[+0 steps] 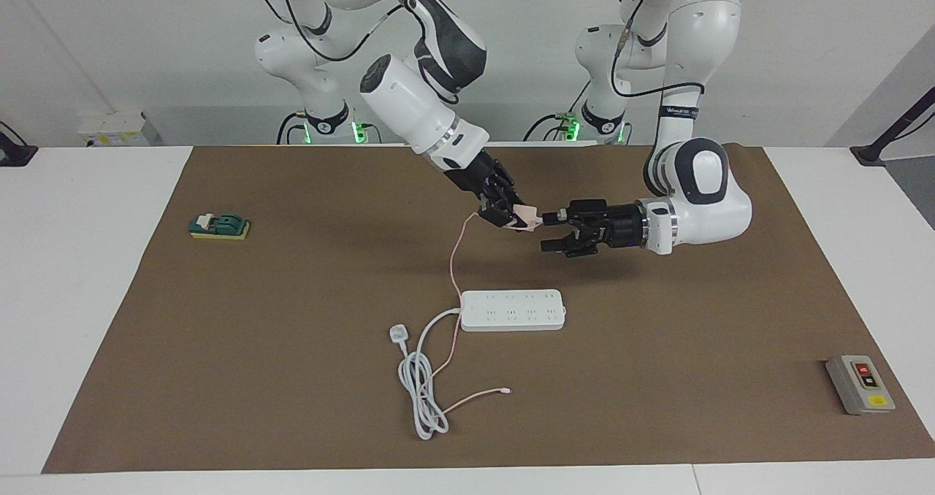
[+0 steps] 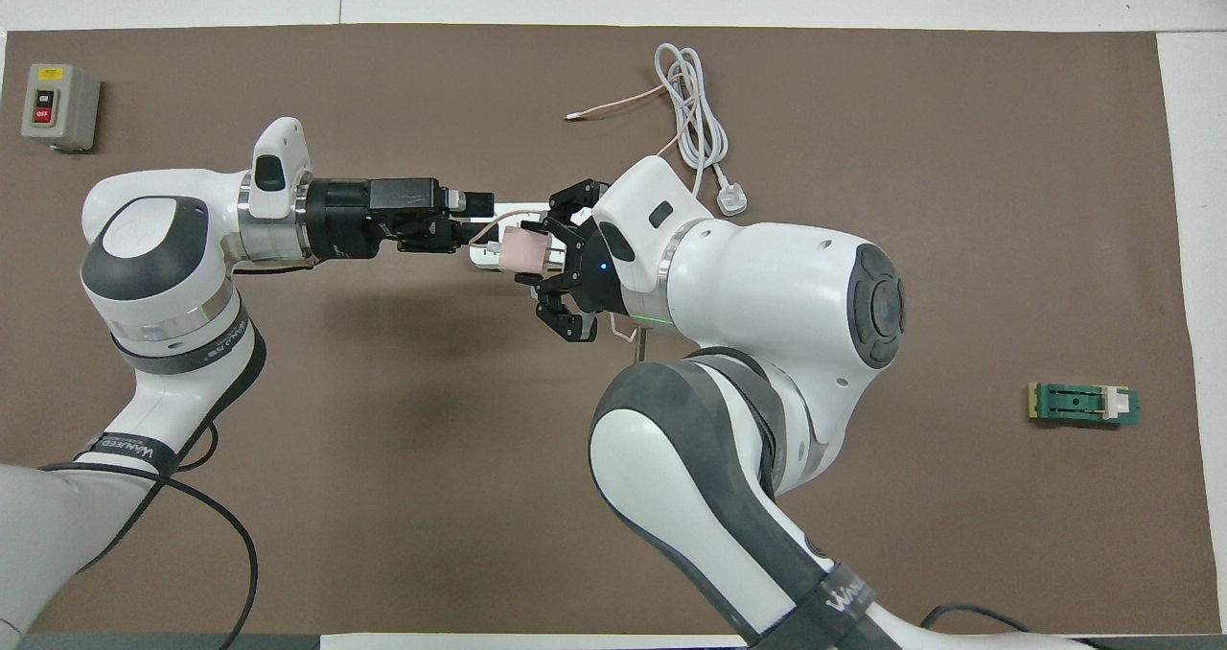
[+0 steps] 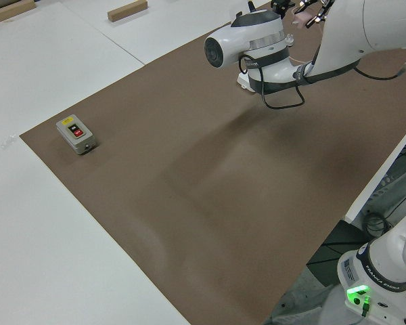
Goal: Plug charger into power strip
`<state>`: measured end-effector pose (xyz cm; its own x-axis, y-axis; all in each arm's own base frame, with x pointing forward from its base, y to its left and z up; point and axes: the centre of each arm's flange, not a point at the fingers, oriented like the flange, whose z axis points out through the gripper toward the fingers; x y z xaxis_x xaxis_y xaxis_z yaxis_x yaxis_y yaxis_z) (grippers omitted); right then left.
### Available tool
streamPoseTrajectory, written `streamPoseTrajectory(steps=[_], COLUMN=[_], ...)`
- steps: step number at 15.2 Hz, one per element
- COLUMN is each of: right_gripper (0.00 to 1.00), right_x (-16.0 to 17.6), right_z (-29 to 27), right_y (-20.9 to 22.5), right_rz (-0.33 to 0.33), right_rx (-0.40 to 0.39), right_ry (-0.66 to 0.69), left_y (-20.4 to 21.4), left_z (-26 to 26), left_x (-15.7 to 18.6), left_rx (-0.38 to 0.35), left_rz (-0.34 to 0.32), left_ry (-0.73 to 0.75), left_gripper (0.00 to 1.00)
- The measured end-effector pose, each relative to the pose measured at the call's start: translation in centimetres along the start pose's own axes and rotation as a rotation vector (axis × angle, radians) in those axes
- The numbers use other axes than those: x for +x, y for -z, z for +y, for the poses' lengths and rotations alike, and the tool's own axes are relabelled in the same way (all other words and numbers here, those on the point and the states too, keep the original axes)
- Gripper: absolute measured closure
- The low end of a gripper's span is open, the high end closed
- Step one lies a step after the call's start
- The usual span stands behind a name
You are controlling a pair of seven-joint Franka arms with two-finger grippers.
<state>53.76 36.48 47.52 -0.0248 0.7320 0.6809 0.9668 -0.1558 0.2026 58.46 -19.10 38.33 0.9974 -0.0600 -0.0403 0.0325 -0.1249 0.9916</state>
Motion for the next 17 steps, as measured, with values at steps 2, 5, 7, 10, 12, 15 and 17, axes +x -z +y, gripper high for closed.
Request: streamPoseTrajectory(steps=[2,5,7,10,12,15,17], right_gripper=[0.51,0.51,0.51,0.51,0.51,0.51,0.51], right_x=[0.0,0.0,0.0,-0.6,-0.8,-0.7,-0.7], right_z=[0.0,0.0,0.0,0.8,1.2,1.1,1.0], right_y=[0.0,0.0,0.2,1.3,1.9,2.0,2.1], right_rz=[0.001,0.000,0.000,0.000,0.001,0.002,0.019], right_rx=[-0.001,0.009,0.026,0.060,0.065,0.081,0.084], right_ry=[0.000,-0.001,-0.002,0.008,0.017,0.022,0.028], left_y=[-0.5,-0.7,-0.8,-0.9,-0.8,-0.8,-0.8], left_z=[0.0,0.0,0.1,0.2,0.2,0.1,-0.3], left_x=[-0.1,-0.2,-0.3,-0.4,-0.4,-0.5,-0.6], left_rx=[0.001,0.000,-0.006,-0.015,-0.016,-0.015,-0.013], left_rz=[-0.007,-0.012,-0.021,-0.033,-0.034,-0.033,-0.033], left_ry=[-0.001,-0.001,-0.001,-0.002,-0.002,-0.005,-0.004], left_gripper=[0.00,0.00,0.00,0.00,0.00,0.00,0.00])
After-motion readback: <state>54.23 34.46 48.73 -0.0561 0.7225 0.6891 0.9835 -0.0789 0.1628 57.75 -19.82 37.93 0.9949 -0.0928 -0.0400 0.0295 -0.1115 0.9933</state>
